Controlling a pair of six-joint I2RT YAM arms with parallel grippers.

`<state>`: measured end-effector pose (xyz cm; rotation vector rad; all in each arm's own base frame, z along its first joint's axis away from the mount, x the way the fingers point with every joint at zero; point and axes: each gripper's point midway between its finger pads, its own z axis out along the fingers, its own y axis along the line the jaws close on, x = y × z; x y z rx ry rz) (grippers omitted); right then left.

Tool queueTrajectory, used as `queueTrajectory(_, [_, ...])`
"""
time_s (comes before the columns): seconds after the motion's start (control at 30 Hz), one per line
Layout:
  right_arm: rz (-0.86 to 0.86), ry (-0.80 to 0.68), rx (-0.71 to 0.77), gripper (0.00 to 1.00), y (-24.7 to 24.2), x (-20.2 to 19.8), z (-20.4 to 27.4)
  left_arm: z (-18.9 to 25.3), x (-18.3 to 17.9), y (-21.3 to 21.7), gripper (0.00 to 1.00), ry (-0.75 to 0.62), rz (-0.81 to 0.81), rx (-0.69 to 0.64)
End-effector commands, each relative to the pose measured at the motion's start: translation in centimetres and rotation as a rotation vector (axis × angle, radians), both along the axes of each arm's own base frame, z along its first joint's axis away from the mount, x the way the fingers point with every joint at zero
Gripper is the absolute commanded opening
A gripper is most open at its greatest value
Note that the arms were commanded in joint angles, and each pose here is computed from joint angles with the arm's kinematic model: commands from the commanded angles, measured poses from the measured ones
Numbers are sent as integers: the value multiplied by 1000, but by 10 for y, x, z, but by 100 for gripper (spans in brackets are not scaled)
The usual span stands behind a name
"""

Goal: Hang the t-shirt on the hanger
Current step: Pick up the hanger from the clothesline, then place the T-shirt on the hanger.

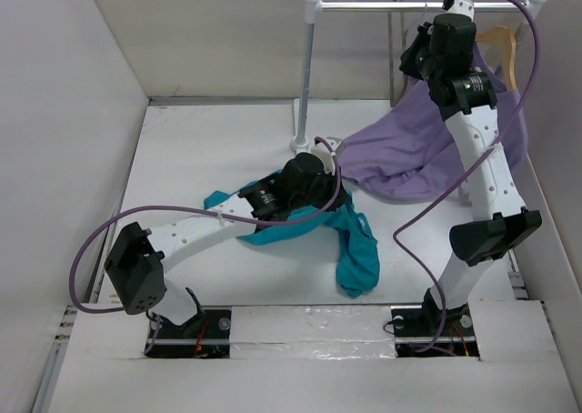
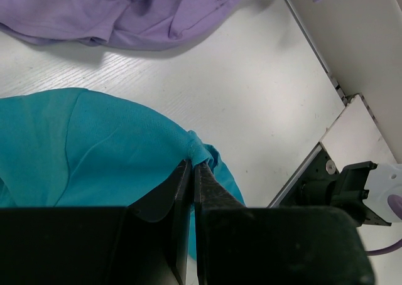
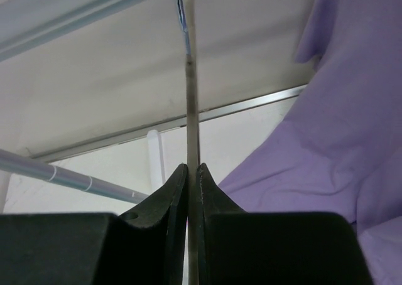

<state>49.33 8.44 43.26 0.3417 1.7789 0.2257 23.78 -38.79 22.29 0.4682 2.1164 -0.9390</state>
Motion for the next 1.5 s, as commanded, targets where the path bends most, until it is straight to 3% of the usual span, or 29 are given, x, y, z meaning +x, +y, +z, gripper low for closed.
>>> queueTrajectory(0.0, [-8,-95,-27,3,-10,-16,37,40,7,-9,0,-67,-1,-95])
queueTrajectory(0.33, [49,-210,-69,0,-15,-40,79,56,27,7,0,-103,56,-109])
queueTrajectory(0.73, [82,-136,-77,0,-14,-73,37,86,51,16,0,-148,113,-145])
queueTrajectory(0.97, [209,-152,-3,0,9,-112,29,82,68,19,0,-159,133,-117])
queueTrajectory(1.07, [277,-149,25,0,22,-139,27,79,76,20,0,-164,144,-107])
queueTrajectory(1.1, [321,-100,35,0,29,-147,6,78,82,24,0,-164,152,-104])
queueTrajectory(1.23, [444,-74,127,0,40,-214,-15,68,100,32,0,-157,178,-79])
queueTrajectory(1.47, [591,124,233,0,51,-316,-76,59,127,46,0,-132,217,-75])
